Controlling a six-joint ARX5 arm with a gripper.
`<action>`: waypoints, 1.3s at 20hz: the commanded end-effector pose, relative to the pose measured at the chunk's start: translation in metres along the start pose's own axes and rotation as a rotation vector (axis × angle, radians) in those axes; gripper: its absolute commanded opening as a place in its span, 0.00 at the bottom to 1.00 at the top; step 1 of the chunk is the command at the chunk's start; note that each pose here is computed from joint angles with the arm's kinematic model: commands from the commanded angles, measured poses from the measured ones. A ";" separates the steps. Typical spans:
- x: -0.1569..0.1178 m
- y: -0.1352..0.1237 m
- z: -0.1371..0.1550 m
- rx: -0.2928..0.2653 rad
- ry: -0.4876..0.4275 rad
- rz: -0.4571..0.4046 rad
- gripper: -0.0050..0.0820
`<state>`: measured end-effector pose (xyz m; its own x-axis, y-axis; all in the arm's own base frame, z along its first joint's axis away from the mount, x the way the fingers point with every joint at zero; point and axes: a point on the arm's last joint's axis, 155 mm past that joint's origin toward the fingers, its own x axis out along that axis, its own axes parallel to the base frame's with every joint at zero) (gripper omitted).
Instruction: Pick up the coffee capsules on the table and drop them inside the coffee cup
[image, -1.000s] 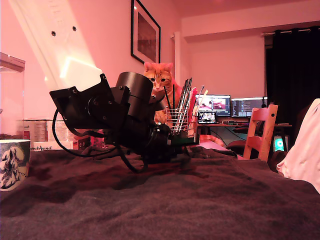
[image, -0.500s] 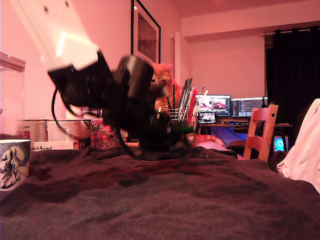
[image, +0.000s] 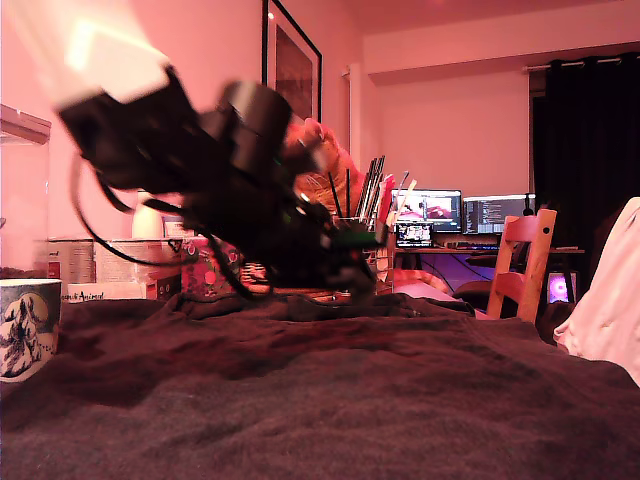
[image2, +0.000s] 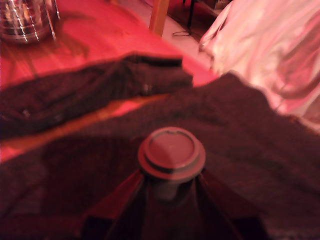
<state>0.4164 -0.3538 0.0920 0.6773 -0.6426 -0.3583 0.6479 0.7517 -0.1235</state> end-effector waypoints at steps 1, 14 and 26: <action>-0.015 -0.002 0.008 0.009 -0.029 -0.004 0.30; -0.090 0.018 0.009 -0.040 -0.093 0.044 0.30; -0.147 0.049 -0.013 -0.110 -0.113 0.174 0.30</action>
<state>0.3463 -0.2262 0.1258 0.8056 -0.5188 -0.2860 0.4914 0.8549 -0.1666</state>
